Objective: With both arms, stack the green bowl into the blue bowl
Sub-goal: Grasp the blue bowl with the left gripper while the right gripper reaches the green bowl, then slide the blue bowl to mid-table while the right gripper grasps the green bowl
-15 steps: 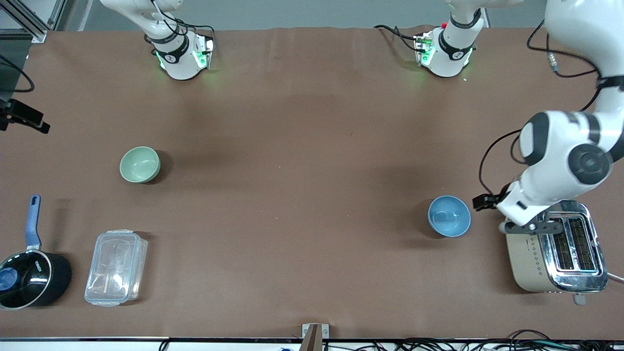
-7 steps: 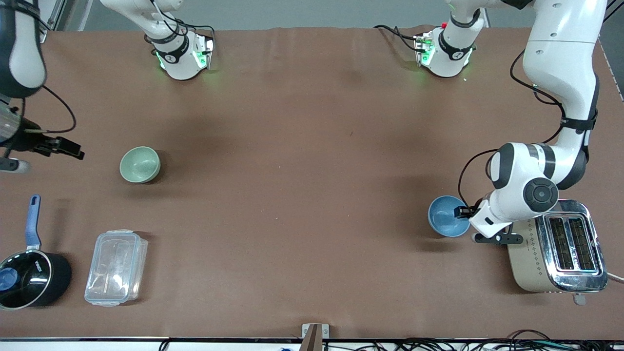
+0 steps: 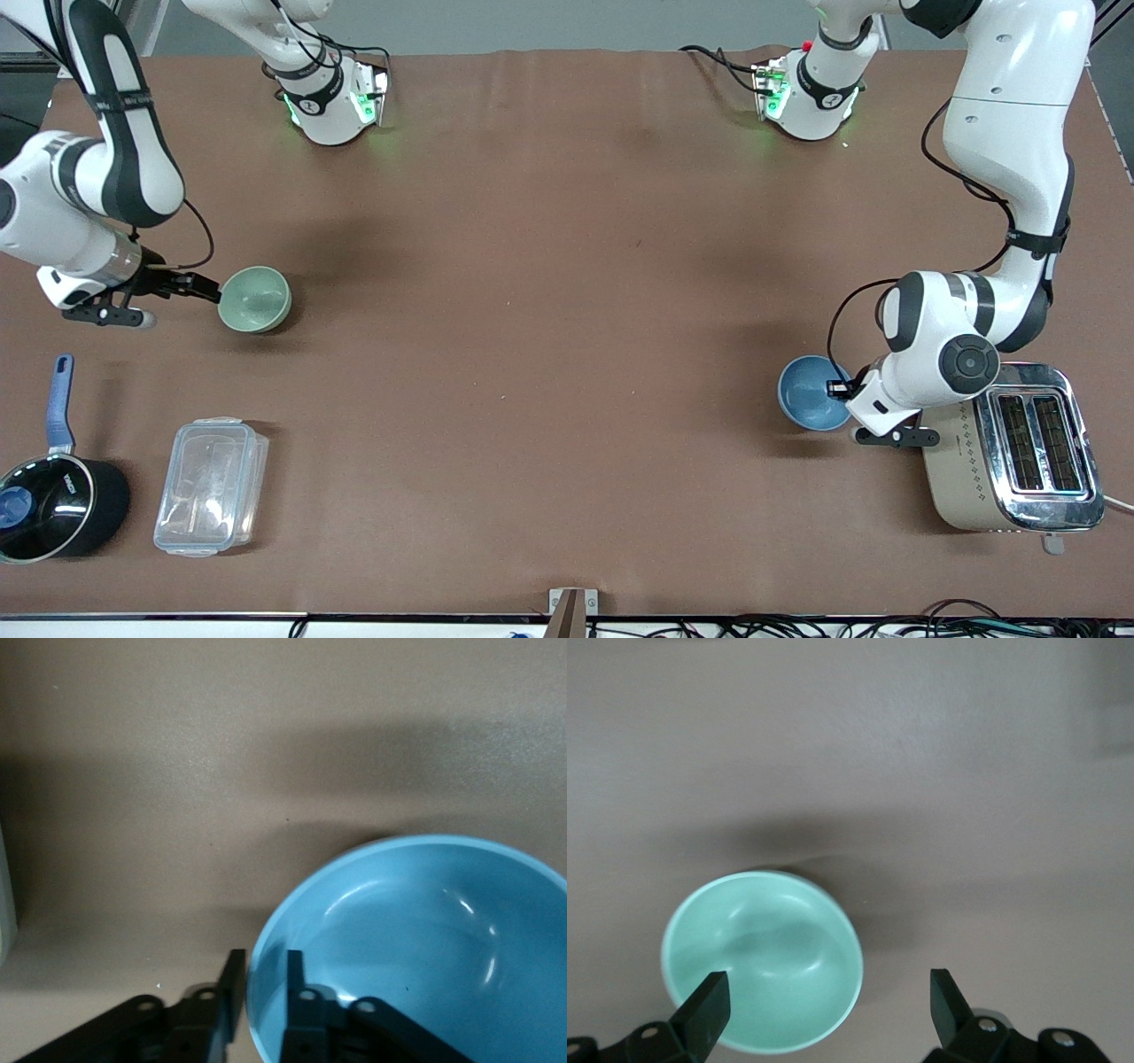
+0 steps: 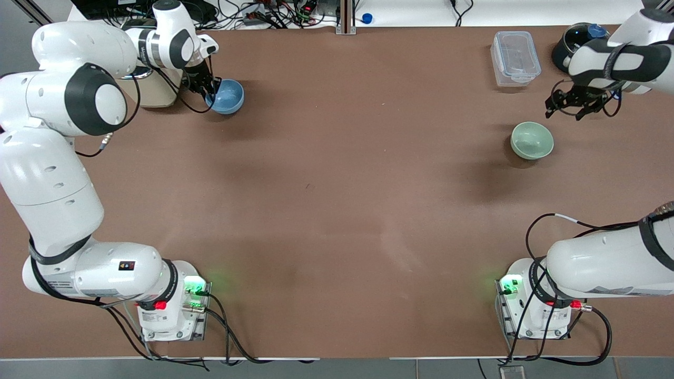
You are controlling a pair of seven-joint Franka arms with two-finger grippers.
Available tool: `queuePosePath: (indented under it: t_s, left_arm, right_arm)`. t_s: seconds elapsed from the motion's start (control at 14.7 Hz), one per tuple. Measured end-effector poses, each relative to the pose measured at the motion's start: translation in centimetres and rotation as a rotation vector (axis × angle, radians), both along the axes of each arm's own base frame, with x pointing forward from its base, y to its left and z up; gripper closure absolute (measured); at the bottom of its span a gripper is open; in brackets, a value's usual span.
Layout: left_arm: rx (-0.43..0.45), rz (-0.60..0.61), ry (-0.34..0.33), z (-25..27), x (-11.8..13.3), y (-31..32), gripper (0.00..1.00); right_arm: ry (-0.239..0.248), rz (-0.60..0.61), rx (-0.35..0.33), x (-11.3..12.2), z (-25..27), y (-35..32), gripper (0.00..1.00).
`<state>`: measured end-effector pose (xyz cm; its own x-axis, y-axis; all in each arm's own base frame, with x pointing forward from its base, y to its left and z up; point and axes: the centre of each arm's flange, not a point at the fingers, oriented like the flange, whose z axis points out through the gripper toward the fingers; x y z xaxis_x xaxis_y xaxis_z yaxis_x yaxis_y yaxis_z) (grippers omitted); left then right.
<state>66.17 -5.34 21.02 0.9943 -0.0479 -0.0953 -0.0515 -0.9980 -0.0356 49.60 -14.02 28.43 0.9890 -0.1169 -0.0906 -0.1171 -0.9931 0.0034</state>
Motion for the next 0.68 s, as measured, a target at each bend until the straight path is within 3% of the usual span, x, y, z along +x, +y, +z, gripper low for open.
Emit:
queuePosePath:
  t_s: [0.07, 0.14, 0.41, 0.68]
  left_arm:
    - [-0.004, -0.006, -0.004, 0.3, 0.1, -0.2, 0.93]
    - [-0.006, -0.015, -0.008, 1.0, 0.2, -0.4, 0.94]
    - [-0.011, -0.023, -0.034, 2.2, 0.7, -1.1, 0.94]
    - [-0.048, -0.049, -0.069, 5.5, 1.1, -5.1, 0.94]
  right_arm:
    - [0.011, -0.006, 0.001, 0.0, -1.1, -0.2, 0.01]
    - [0.021, -0.016, 0.007, -0.1, -2.1, -0.3, 0.02]
    - [0.055, -0.048, 0.060, -0.6, -4.8, -0.3, 0.03]
    - [0.048, -0.033, 0.141, -1.4, -7.1, -1.7, 0.04]
